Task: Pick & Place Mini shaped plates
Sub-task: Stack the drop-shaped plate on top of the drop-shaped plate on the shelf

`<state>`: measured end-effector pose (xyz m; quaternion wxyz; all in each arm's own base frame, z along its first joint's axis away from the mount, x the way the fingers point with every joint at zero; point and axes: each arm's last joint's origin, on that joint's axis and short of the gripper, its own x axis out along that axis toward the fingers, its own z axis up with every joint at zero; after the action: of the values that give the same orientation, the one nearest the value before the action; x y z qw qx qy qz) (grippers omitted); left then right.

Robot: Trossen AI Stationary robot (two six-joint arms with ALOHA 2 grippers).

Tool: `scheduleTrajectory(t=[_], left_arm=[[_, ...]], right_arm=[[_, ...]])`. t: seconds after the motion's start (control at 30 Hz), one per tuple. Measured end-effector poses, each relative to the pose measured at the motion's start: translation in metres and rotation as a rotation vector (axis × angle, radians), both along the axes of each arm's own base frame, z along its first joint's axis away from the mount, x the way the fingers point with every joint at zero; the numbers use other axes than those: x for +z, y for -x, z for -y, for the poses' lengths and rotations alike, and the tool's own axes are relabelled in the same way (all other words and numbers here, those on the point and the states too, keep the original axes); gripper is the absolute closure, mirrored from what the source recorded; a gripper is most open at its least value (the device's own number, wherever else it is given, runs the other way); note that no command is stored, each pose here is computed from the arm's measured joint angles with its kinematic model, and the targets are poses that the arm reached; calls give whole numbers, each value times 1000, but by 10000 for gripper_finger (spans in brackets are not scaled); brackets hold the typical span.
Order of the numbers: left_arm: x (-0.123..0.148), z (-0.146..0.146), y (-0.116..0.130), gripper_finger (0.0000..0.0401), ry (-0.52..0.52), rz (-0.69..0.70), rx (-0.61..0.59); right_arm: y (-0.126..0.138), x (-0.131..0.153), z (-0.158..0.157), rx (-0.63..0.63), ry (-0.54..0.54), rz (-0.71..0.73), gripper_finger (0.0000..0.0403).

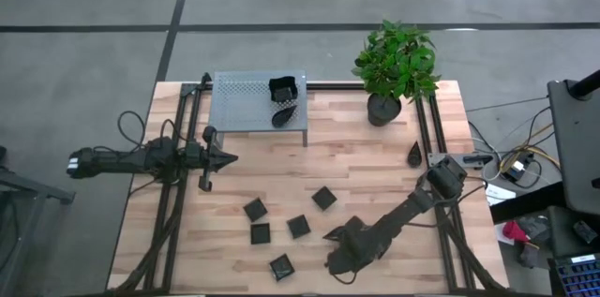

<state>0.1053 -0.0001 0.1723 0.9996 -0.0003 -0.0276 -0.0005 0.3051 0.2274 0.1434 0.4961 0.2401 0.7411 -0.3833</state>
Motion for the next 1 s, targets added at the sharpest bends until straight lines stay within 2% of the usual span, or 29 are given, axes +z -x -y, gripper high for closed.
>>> scheduleTrajectory(t=[0.23,0.47,0.63,0.83,1.0], left_arm=[[0,0,0,401,0,-1,0],[0,0,0,401,0,-1,0],[0,0,0,401,0,0,0],[0,0,0,401,0,0,0],[0,0,0,401,0,-1,0]], right_arm=[[1,-2,0,8,-7,-7,343],[1,-2,0,36,-22,-4,389],[0,-2,0,81,-21,9,394],[-3,1,2,199,15,64,394],[-10,13,4,385,67,111,394]])
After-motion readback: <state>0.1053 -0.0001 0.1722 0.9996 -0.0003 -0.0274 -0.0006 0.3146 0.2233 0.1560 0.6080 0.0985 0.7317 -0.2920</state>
